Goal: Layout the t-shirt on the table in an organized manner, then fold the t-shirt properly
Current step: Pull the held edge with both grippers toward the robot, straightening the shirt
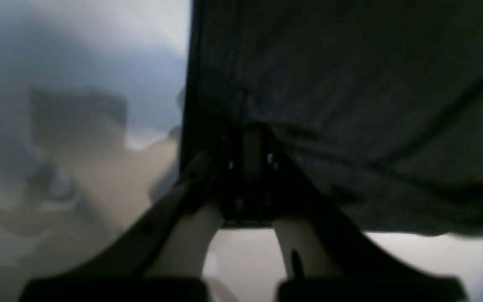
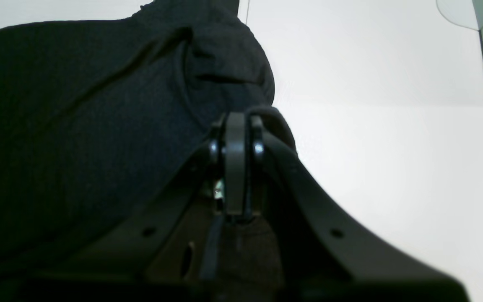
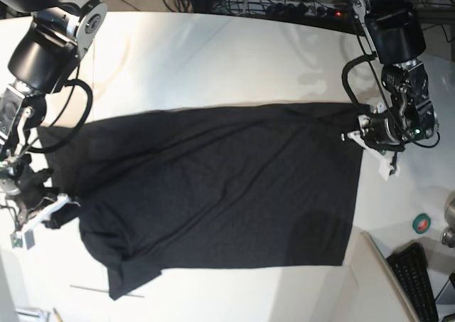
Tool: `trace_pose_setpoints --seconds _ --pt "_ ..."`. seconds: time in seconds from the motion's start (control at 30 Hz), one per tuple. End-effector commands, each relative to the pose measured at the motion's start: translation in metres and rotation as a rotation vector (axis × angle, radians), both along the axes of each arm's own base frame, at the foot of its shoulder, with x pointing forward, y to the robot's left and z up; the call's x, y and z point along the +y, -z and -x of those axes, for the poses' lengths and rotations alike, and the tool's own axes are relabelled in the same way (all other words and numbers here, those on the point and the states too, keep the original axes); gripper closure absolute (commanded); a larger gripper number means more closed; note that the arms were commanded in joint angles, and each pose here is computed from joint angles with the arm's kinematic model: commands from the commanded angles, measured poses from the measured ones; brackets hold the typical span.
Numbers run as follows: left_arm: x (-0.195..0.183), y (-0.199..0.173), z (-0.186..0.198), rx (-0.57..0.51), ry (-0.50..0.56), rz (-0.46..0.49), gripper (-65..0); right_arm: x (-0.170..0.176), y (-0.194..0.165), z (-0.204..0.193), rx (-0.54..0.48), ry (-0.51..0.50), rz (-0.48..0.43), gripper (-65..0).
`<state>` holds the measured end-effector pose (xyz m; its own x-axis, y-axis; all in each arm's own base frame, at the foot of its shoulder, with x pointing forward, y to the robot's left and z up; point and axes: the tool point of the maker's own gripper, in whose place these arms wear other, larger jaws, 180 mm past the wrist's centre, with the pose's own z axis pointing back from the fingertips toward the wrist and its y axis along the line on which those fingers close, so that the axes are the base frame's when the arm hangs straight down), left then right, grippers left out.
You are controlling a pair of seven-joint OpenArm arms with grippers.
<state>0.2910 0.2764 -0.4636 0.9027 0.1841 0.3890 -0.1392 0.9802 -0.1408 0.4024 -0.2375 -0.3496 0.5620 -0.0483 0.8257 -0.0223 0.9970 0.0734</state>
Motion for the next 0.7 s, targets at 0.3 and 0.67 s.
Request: trace_pose_setpoints --seconds 0.3,0.67 --pt "0.005 -0.026 -0.034 -0.106 -0.006 -0.010 0.0 -0.011 -0.006 -0.013 -0.057 0.080 -0.039 0.0" --pt "0.008 -0.056 -0.065 -0.198 -0.009 -0.019 -43.1 -0.020 -0.007 -0.004 -0.058 0.134 -0.029 -40.8"
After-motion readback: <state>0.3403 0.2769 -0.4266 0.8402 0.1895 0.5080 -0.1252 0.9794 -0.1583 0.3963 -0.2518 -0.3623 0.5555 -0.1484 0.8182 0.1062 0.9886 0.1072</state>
